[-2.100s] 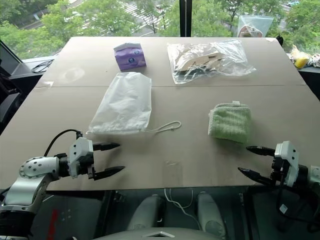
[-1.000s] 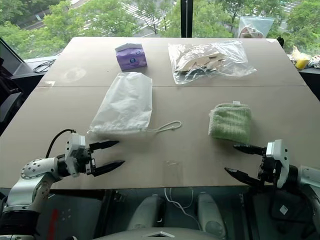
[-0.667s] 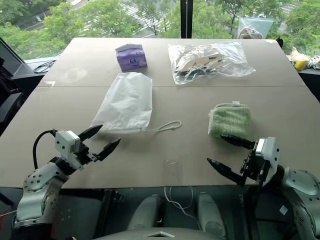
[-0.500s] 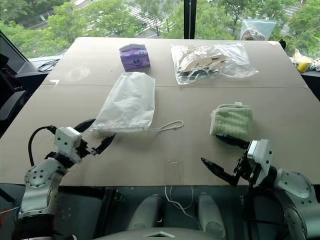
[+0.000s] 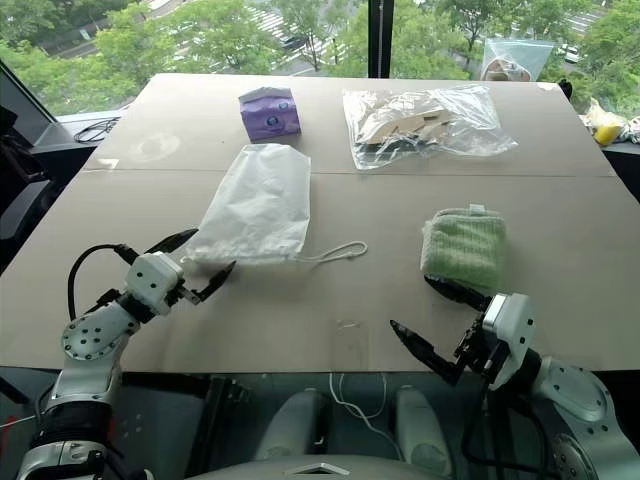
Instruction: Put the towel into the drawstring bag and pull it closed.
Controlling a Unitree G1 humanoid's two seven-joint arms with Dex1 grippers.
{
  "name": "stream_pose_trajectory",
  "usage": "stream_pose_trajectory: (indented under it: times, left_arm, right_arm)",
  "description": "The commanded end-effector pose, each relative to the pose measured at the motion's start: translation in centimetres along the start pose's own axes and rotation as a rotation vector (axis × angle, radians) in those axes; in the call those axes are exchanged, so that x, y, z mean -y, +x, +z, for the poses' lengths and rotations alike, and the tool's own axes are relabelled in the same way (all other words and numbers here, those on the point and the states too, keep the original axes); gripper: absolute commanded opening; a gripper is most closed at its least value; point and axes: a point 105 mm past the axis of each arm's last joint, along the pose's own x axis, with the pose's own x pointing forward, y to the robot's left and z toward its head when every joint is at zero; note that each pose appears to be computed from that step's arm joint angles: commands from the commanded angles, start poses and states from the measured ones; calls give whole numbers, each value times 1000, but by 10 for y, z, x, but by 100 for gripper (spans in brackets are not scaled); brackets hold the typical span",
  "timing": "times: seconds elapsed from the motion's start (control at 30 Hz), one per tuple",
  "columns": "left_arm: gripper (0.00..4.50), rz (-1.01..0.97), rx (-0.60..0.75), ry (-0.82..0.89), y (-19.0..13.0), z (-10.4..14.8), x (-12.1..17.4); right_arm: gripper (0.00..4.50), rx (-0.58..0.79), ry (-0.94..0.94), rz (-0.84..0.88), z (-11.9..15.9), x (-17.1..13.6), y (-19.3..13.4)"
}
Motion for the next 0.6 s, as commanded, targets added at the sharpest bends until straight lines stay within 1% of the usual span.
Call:
stream_pose_trajectory:
  times: [0.03, 0.17, 0.27, 0.47, 0.6]
  left_arm:
    - [450, 13, 44, 117, 3, 11, -6]
    - [450, 0, 53, 165, 7, 12, 3]
    - [450, 17, 55, 194, 8, 13, 3]
    - [450, 115, 39, 221, 1, 14, -13]
    - [450, 107, 13, 222, -4, 8, -14]
  right_arm:
    - [446, 35, -40, 2, 13, -4, -1]
    - [446, 31, -41, 0, 13, -3, -2]
    - [446, 31, -42, 0, 14, -2, -2]
    - [446, 31, -54, 17, 16, -3, 0]
    - [446, 37, -56, 28, 17, -4, 3]
